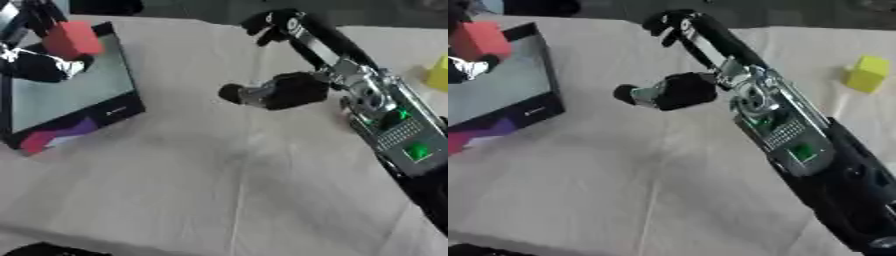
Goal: Pick up the objects with one hand, pass them to the other hand, and then place them into the box on the other side of the table.
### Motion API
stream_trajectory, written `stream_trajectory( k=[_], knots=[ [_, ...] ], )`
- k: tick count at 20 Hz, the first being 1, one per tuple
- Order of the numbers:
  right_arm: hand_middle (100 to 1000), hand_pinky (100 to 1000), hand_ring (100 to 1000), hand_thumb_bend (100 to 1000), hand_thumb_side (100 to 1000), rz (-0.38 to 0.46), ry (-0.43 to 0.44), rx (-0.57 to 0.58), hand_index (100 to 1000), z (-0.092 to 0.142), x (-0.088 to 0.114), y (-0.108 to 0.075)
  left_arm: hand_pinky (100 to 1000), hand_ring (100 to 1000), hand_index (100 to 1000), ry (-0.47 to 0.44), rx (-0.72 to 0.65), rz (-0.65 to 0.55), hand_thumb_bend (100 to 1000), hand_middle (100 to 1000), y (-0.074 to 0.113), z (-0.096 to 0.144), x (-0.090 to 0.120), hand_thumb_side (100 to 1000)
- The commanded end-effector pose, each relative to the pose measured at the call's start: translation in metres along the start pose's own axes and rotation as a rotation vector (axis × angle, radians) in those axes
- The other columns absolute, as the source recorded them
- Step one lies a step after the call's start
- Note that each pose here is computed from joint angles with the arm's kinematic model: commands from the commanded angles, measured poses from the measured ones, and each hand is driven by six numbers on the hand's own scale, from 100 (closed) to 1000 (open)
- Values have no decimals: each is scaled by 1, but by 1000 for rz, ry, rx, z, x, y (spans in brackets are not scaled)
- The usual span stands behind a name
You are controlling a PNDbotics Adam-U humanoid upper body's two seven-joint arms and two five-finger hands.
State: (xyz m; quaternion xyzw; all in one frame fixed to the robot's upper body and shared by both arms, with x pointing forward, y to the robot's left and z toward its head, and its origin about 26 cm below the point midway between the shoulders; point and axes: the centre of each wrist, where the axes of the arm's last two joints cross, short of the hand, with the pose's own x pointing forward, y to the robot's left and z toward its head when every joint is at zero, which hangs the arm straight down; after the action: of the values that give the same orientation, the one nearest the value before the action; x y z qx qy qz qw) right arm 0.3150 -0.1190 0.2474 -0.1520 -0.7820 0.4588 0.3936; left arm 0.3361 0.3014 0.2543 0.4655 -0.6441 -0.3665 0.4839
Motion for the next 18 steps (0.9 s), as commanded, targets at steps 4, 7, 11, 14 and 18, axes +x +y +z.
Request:
stream_trajectory(
  k=[4,7,11,14,18],
  knots=[
    [761,864,764,645,452,15,-28,-43,836,1,7,-14,679,508,424,102,37,-37,432,388,7,-13,-26,100],
    [761,864,763,645,452,11,-31,-49,836,1,8,-15,681,514,436,141,26,-33,427,399,1,-19,-36,100],
    [760,864,763,645,453,7,-30,-53,836,2,8,-16,691,520,456,178,5,-11,435,408,-7,-27,-48,100],
    [760,864,763,644,452,6,-29,-58,835,2,7,-16,705,541,503,195,-12,7,554,448,-14,-34,-55,100],
    [760,864,762,644,454,4,-29,-62,835,2,8,-17,735,590,572,208,-15,4,723,498,-21,-41,-63,212]
  ],
)
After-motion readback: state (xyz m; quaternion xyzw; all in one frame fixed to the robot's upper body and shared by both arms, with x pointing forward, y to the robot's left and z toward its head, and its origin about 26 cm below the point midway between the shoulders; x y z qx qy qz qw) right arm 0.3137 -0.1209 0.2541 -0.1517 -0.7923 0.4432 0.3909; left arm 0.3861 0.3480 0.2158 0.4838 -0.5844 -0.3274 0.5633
